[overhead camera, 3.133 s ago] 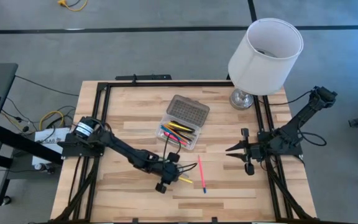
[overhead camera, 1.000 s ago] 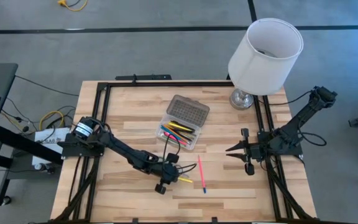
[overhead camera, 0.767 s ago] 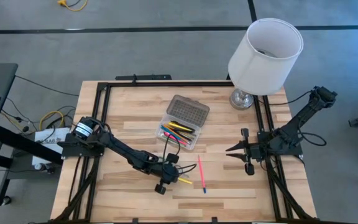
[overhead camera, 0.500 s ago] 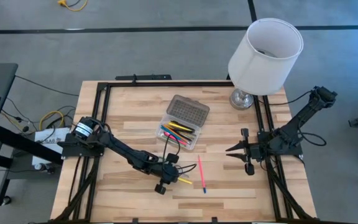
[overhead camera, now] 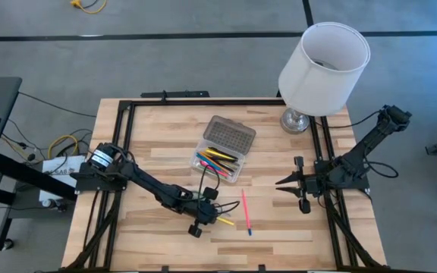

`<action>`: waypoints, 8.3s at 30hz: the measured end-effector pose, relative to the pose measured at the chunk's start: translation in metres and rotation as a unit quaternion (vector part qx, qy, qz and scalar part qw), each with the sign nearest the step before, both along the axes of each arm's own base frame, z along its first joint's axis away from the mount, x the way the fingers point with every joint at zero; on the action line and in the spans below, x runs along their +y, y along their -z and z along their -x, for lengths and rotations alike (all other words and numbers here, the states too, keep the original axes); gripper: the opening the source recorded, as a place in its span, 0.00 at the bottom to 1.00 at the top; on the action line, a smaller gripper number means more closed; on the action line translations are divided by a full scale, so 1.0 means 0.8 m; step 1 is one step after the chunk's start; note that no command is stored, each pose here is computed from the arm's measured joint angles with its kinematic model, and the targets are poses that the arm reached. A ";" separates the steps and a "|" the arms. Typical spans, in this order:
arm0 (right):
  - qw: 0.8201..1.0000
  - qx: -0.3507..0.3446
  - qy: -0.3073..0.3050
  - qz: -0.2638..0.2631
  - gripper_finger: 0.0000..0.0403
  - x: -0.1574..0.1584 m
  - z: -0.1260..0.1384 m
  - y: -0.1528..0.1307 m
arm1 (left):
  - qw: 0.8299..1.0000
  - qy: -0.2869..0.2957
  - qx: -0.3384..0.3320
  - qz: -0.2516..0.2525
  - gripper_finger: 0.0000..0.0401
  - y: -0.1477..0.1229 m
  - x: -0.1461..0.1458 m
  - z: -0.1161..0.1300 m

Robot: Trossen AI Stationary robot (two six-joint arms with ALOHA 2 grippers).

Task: Pick & place school supplies into a supply box
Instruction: Put the yellow pen into the gray supply box, then put the pink supply into the gray supply box

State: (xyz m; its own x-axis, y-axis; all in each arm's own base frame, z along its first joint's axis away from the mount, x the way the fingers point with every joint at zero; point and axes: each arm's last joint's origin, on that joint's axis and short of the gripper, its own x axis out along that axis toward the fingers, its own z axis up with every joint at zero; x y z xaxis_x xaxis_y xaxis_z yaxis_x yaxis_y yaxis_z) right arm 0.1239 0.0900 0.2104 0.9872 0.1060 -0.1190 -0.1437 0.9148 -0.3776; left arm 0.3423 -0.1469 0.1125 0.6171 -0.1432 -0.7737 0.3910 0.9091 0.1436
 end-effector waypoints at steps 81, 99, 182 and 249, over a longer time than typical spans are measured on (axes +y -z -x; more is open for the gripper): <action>1.000 0.014 0.002 -0.010 0.16 0.000 0.000 0.004 | 0.936 -0.192 0.068 -0.286 0.16 -0.060 0.154 -0.041; 1.000 0.014 0.003 -0.010 0.16 -0.001 0.000 0.004 | 0.945 -0.168 0.068 -0.270 0.31 -0.079 0.138 -0.030; 0.828 0.294 0.257 -0.402 0.29 0.066 -0.160 0.082 | 0.946 -0.143 -0.078 -0.281 0.31 -0.084 -0.053 0.097; 0.792 0.404 0.336 -0.309 0.27 0.088 -0.195 0.113 | 0.946 -0.145 -0.076 -0.278 0.31 -0.084 -0.053 0.098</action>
